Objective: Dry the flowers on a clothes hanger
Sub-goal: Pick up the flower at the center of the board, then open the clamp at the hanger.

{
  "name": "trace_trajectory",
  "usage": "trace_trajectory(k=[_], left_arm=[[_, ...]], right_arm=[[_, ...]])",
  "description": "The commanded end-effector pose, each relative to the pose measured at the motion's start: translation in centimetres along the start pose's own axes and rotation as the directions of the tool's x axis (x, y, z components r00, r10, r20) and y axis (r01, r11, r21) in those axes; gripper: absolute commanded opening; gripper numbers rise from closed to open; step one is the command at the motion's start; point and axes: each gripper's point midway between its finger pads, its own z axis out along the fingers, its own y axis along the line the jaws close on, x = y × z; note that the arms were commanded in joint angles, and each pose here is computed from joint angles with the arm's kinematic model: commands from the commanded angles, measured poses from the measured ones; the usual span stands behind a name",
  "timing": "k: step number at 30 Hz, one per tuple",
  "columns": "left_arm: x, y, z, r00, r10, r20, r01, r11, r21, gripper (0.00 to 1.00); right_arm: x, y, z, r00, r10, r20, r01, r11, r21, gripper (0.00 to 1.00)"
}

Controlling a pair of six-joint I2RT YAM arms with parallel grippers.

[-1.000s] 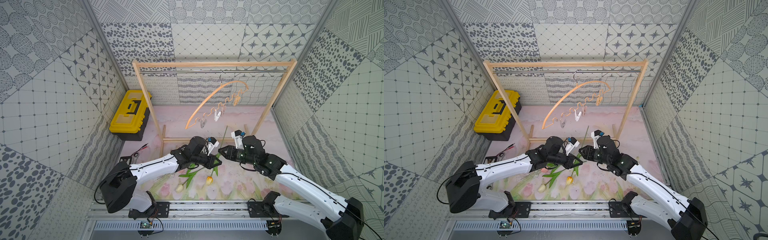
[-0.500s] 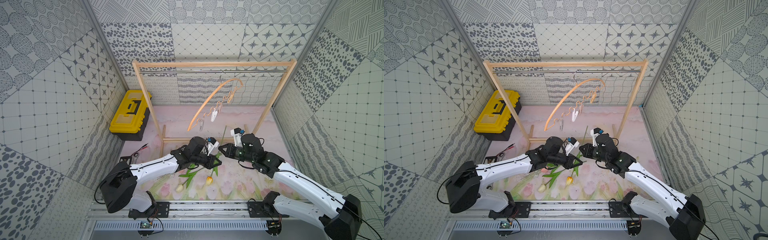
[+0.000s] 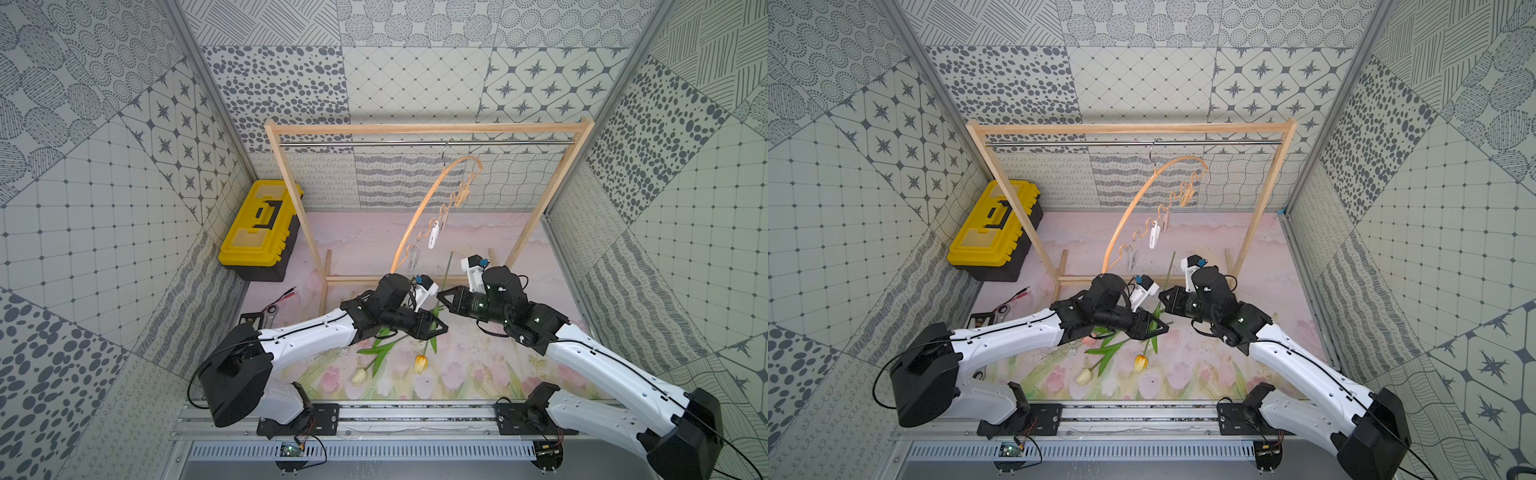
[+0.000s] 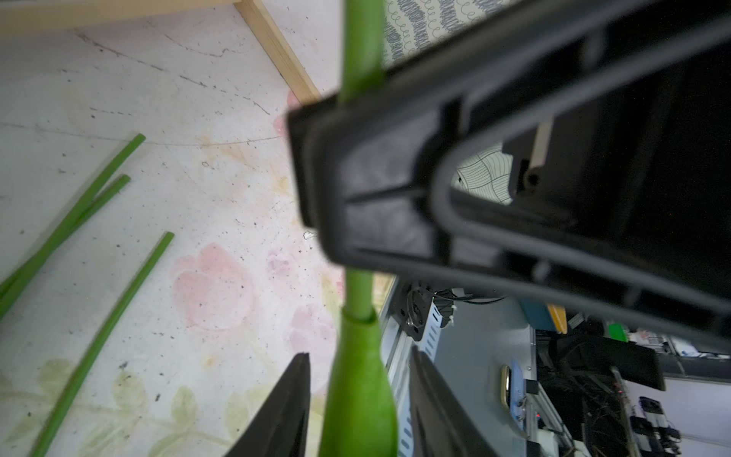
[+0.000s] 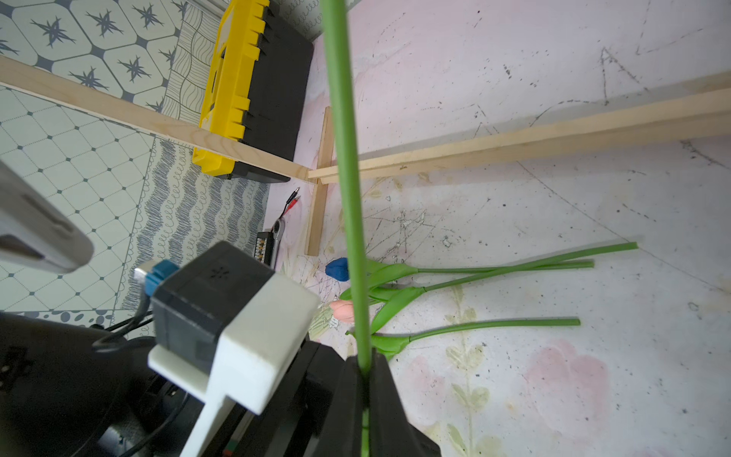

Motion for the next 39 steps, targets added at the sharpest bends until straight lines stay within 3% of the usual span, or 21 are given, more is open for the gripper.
trace_trajectory(k=[1,5,11,16,20,26,29,32,35,39], left_arm=[[-0.6,-0.3,-1.3,0.999,0.031,0.044,-0.03,0.999,-0.011,0.54],[0.9,0.8,-3.1,0.998,0.02,0.065,-0.015,0.997,-0.073,0.59],[3.3,4.8,-5.7,0.994,-0.043,0.103,0.069,0.962,-0.264,0.62],[2.6,8.9,-9.6,0.971,-0.087,0.223,0.187,0.858,-0.478,0.63],[-0.4,11.2,-13.1,0.936,-0.122,0.329,0.302,0.759,-0.576,0.6],[-7.7,10.0,-12.4,0.936,-0.061,0.346,0.231,0.85,-0.474,0.64],[-11.7,9.4,-12.2,0.923,-0.055,0.381,0.204,0.909,-0.364,0.67],[-15.9,7.4,-11.5,0.916,0.025,0.399,0.077,0.968,-0.239,0.7],[-19.0,6.6,-10.8,0.914,0.087,0.396,-0.01,0.981,-0.193,0.71],[-22.5,8.0,-10.8,0.896,0.069,0.438,-0.015,0.992,-0.125,0.75]], right_arm=[[-2.5,0.5,-1.3,0.998,-0.01,0.065,0.012,1.0,-0.016,0.0],[-4.4,-0.4,-2.6,0.995,-0.024,0.096,0.023,1.0,0.018,0.0],[-7.1,-0.3,-3.6,0.979,-0.107,0.173,0.092,0.991,0.094,0.0],[-9.3,0.5,-3.7,0.972,-0.147,0.183,0.13,0.986,0.101,0.0],[-10.6,0.9,-2.9,0.98,-0.142,0.138,0.134,0.989,0.07,0.0],[-13.6,1.0,-2.8,0.978,-0.138,0.154,0.134,0.99,0.032,0.0],[-15.1,1.1,-2.8,0.976,-0.15,0.159,0.149,0.989,0.015,0.0],[-16.3,1.3,-2.5,0.972,-0.181,0.15,0.183,0.983,-0.002,0.0],[-17.6,1.4,-1.9,0.972,-0.202,0.122,0.204,0.979,-0.007,0.0],[-19.1,1.7,-0.8,0.972,-0.217,0.087,0.221,0.975,-0.037,0.0]])
